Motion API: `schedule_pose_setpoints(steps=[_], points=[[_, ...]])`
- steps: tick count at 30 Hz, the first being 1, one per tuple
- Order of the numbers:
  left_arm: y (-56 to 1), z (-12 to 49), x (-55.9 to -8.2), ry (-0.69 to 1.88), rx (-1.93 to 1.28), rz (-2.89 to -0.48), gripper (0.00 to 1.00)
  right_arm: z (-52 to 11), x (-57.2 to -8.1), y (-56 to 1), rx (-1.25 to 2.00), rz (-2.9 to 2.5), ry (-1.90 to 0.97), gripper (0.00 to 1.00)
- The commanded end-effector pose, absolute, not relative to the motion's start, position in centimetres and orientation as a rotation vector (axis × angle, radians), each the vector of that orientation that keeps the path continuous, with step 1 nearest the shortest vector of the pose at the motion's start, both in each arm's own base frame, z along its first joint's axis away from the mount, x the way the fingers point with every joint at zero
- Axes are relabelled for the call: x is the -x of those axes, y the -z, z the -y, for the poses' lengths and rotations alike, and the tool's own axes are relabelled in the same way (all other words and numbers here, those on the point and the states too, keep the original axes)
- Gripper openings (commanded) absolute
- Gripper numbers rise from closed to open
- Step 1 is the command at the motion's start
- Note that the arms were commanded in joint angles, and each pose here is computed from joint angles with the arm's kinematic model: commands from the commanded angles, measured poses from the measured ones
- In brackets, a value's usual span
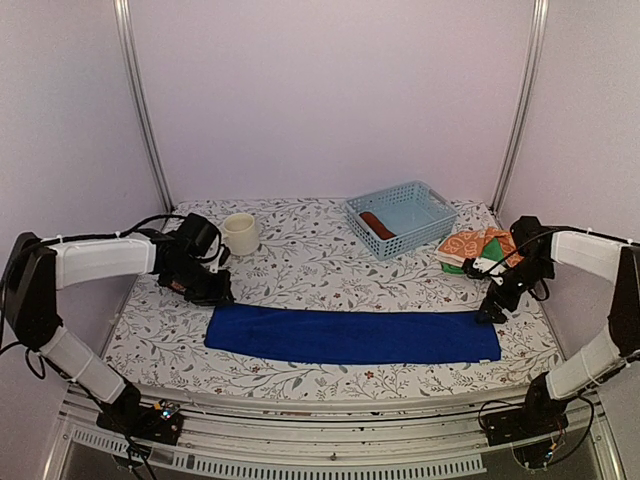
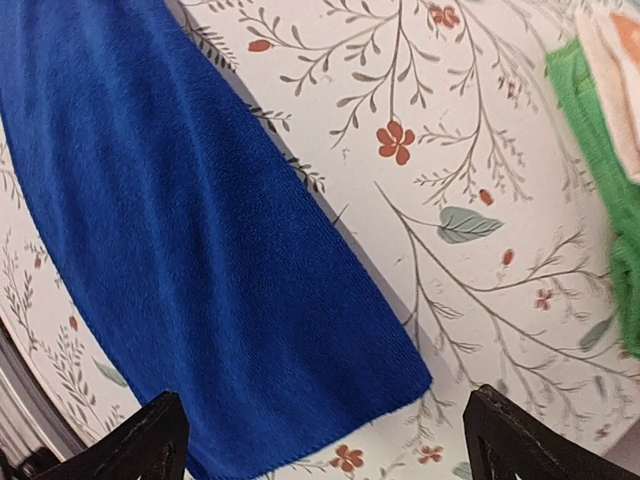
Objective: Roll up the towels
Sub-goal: Adjust the towel at the center of the board.
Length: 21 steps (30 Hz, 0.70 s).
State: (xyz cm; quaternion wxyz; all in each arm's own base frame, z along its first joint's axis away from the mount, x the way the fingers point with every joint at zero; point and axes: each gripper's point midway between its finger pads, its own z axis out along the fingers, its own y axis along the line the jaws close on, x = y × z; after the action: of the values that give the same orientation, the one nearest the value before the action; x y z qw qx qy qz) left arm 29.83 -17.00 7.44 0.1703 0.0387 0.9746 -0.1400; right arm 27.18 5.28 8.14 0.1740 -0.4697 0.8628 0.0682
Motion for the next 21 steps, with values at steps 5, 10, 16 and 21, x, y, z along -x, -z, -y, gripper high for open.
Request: schedule_pose_setpoints(steps=[5,10,16,21], points=[[-4.3,17.4,-27.5,0.418,-0.151,-2.833,0.13,-6.2,-29.0,-5.1,0.950,-2.706,-0.443,0.25],[-3.5,17.2,-27.0,0.414,-0.150,-2.843,0.14,-4.8,-29.1,-2.2,0.911,-2.825,-0.372,0.12],[-3.1,17.1,-27.1,0.404,-0.154,-2.845,0.13,-1.8,-31.4,0.2,0.824,-2.901,-0.111,0.12],[-2.9,17.2,-27.5,0.400,-0.163,-2.839,0.13,-0.7,-36.1,0.0,0.774,-2.841,0.020,0.13]])
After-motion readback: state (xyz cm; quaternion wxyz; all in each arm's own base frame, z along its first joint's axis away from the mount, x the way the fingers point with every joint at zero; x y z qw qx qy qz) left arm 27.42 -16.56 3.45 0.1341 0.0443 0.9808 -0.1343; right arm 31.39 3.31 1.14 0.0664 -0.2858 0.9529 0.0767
